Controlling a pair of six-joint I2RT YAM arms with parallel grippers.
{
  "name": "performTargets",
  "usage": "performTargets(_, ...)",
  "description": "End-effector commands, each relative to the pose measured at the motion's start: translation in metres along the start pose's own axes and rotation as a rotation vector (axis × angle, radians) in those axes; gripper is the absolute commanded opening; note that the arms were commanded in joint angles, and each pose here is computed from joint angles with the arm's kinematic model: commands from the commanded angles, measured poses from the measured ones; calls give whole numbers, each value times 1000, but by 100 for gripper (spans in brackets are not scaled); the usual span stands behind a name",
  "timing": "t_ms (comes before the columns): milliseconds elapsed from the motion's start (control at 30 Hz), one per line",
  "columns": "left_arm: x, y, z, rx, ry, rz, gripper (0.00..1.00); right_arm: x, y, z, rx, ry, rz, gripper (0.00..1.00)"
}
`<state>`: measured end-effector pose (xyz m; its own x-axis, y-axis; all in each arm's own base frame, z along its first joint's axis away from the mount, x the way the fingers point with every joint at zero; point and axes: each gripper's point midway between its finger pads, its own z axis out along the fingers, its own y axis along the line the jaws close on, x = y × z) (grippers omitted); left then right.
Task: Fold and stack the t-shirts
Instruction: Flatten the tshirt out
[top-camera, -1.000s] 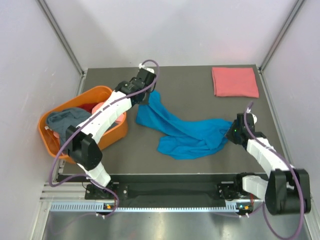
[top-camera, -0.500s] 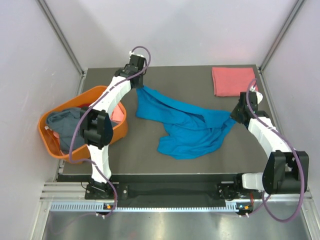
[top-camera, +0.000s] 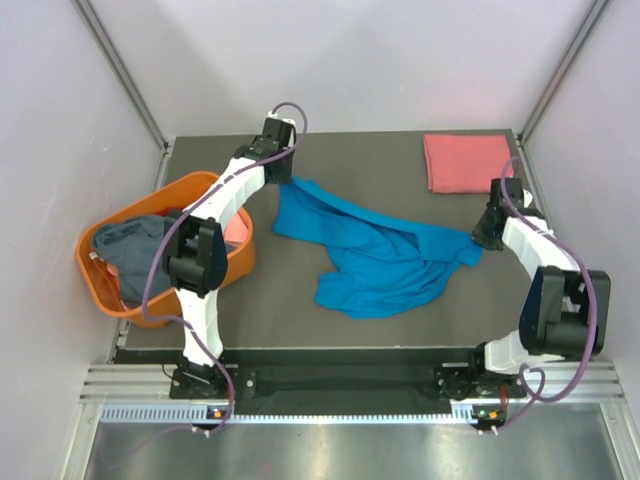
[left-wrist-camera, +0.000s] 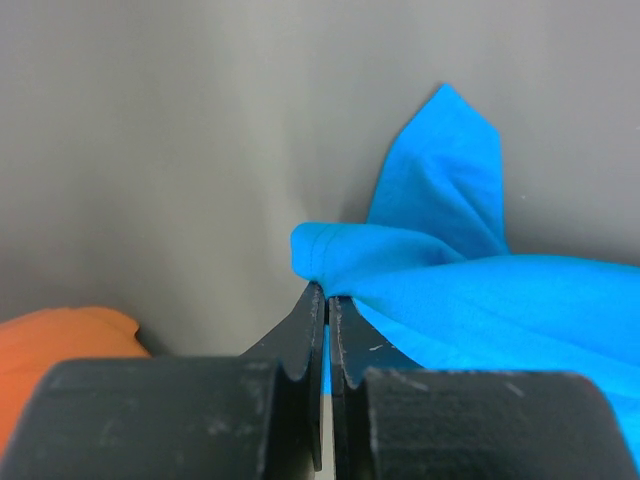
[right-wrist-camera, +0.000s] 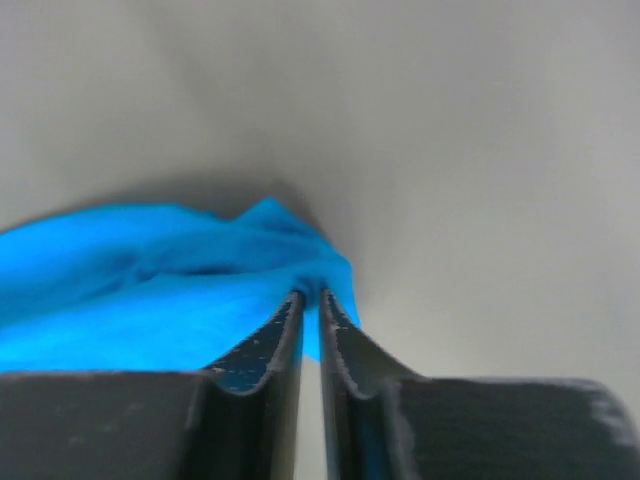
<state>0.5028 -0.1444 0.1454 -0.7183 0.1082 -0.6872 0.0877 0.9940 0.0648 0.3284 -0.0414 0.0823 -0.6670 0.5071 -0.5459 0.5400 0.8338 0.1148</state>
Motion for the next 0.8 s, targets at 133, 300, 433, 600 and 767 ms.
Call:
performTargets(133, -6, -3, 13, 7, -7, -13, 0, -38, 3, -11, 15, -31, 48, 32)
performTargets(300, -2, -6, 13, 26, -1, -10, 0, -5, 3, -15, -57, 29, 130, 36)
performTargets(433, -1, -10, 10, 53, -3, -11, 0, 10, 0, -15, -117, -11, 181, 36)
performTargets(600, 1, -16, 11, 83, 3, -19, 0, 23, 4, -11, -232, -92, 219, 45)
performTargets(767, 2, -17, 11, 90, 9, -19, 0, 38, -2, 2, -247, -103, 248, 46)
